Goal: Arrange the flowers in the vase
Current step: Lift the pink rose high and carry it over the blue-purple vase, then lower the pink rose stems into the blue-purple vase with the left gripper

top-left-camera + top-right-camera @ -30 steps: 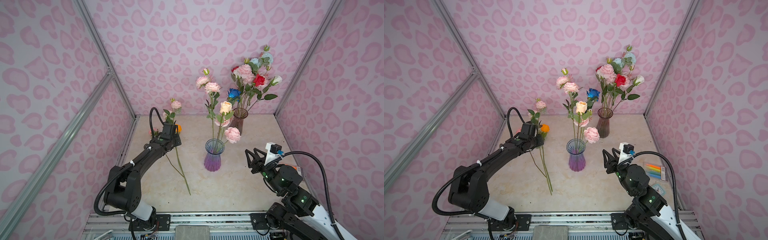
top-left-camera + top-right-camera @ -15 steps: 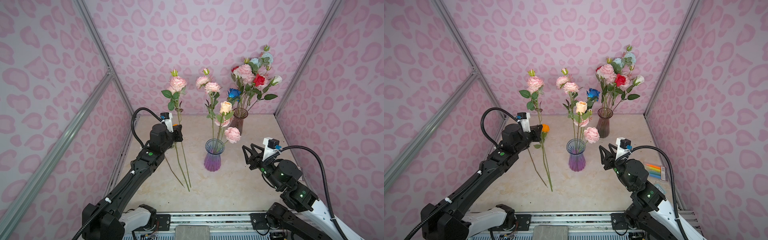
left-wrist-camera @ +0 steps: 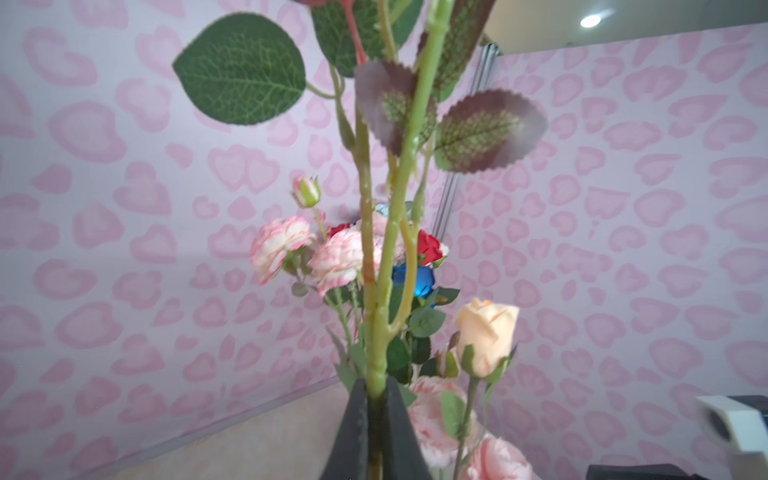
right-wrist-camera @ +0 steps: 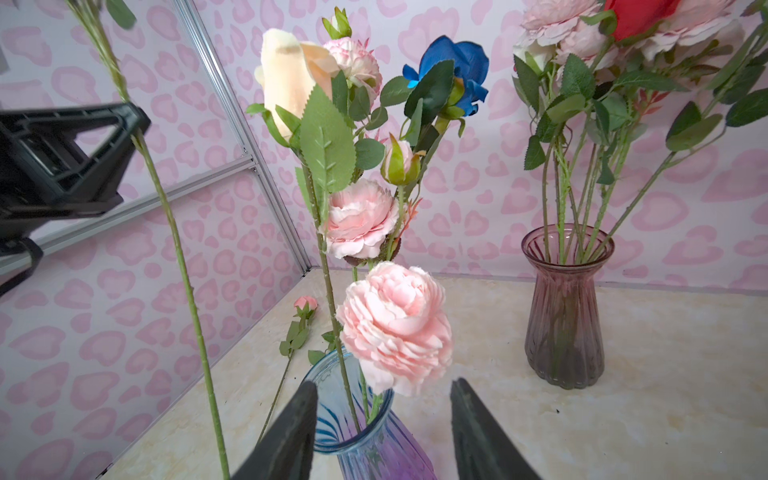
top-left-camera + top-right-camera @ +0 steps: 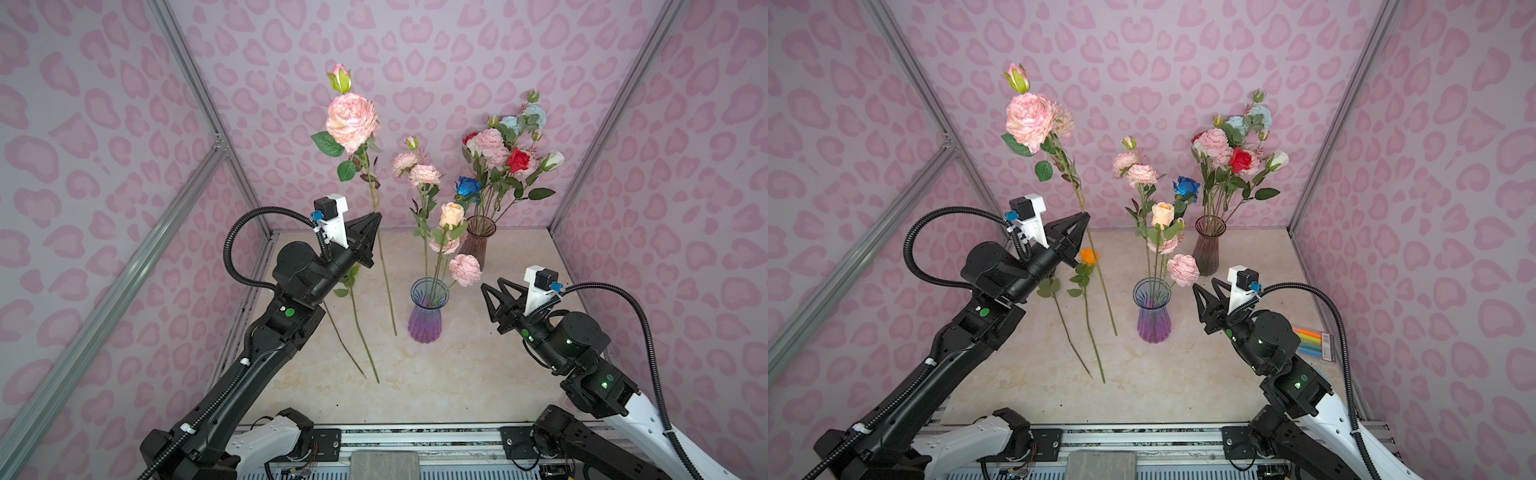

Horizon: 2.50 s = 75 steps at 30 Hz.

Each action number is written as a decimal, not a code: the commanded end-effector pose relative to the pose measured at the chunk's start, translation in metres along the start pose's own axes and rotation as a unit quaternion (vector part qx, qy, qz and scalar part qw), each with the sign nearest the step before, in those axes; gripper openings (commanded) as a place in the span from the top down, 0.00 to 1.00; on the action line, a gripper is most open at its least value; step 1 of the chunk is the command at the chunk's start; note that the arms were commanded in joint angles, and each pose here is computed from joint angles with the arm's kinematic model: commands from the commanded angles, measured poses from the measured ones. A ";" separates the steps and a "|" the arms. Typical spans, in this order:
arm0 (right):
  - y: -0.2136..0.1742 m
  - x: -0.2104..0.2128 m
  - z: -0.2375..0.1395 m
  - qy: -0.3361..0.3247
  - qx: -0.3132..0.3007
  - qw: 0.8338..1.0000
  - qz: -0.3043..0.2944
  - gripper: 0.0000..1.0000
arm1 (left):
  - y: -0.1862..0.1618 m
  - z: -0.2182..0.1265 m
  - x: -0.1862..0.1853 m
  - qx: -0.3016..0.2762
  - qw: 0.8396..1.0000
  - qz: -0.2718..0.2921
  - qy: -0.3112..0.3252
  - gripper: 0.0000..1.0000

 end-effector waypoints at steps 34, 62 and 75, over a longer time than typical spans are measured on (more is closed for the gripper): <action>0.006 -0.008 -0.013 -0.017 -0.030 0.999 0.010 0.48 | -0.087 0.048 -0.020 0.007 0.999 -0.008 -0.036 0.97; -0.007 -0.014 -0.009 -0.026 -0.019 0.999 0.018 0.45 | -0.181 0.003 -0.015 0.141 0.989 -0.024 0.039 0.65; -0.008 -0.013 -0.008 -0.024 -0.018 0.999 0.023 0.45 | -0.175 -0.020 -0.009 0.162 0.985 0.012 0.062 0.55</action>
Point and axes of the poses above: each gripper's point midway between its finger pads, its own z axis out along the fingers, its own x axis along the line the jaws close on, y = z × x, the point moved 3 cm from there along -z, back along the fingers, and after that the axes turned 3 degrees about z, right-handed, at the moved point
